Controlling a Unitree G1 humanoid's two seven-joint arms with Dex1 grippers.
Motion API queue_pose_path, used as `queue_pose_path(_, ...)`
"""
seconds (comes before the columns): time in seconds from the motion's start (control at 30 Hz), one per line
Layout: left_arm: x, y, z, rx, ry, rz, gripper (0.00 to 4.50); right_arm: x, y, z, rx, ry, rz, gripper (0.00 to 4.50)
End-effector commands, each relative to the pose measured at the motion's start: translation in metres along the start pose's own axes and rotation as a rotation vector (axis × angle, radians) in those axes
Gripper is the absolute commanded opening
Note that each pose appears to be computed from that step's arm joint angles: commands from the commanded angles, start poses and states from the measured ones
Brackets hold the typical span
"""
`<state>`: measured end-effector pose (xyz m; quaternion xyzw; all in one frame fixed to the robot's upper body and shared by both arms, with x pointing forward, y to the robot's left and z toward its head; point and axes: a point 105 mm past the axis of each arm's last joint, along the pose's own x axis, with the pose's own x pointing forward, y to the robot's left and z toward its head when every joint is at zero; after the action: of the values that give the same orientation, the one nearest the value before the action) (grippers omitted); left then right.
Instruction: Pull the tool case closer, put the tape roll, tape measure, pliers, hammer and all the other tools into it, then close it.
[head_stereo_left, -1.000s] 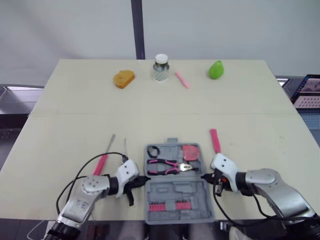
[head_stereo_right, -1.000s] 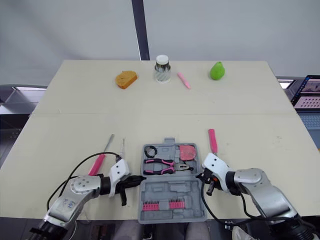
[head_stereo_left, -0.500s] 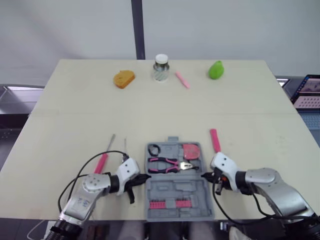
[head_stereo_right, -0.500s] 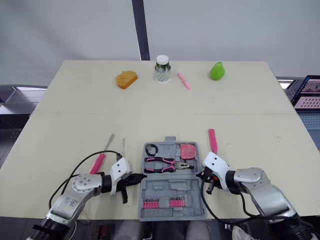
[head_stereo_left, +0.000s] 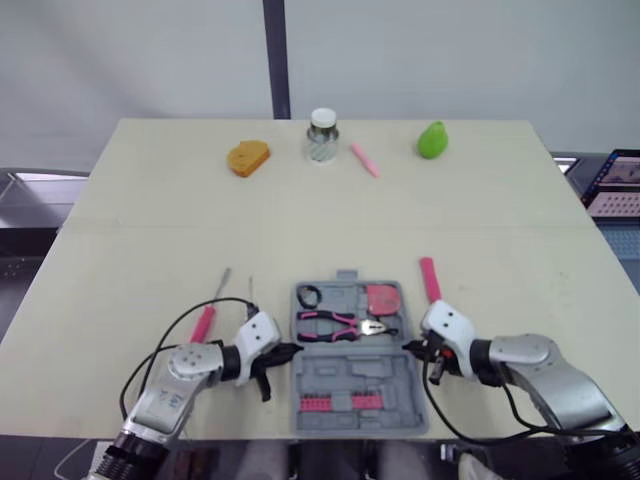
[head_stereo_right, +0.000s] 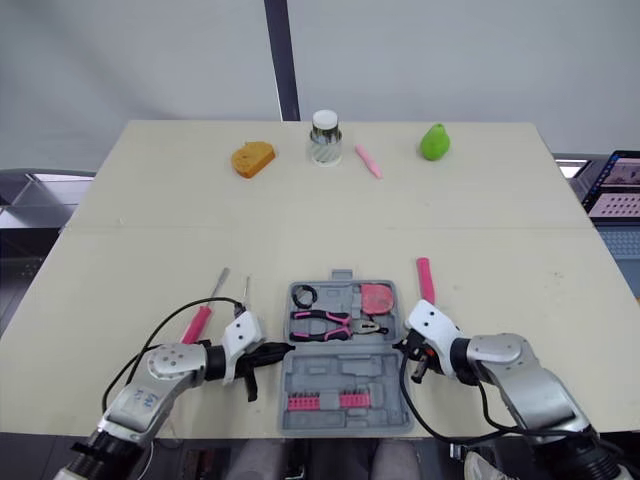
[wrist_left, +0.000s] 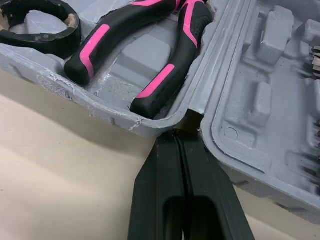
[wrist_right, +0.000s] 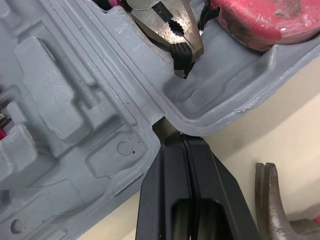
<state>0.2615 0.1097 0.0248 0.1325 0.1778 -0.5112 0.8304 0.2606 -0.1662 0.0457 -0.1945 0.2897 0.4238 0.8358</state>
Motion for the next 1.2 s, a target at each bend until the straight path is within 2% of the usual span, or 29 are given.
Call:
queue_pose_path(0.03,0.002,0.014,0.004,0.014,0.007,0.083,0.00,0.006,0.009,0.012,-0.019,-0.050,0.033,0.02)
queue_pose_path(1.2,0.006,0.035,0.014,0.027,-0.015,0.135,0.00,0.010,-0.001,0.018,-0.025,-0.068,-0.001,0.02)
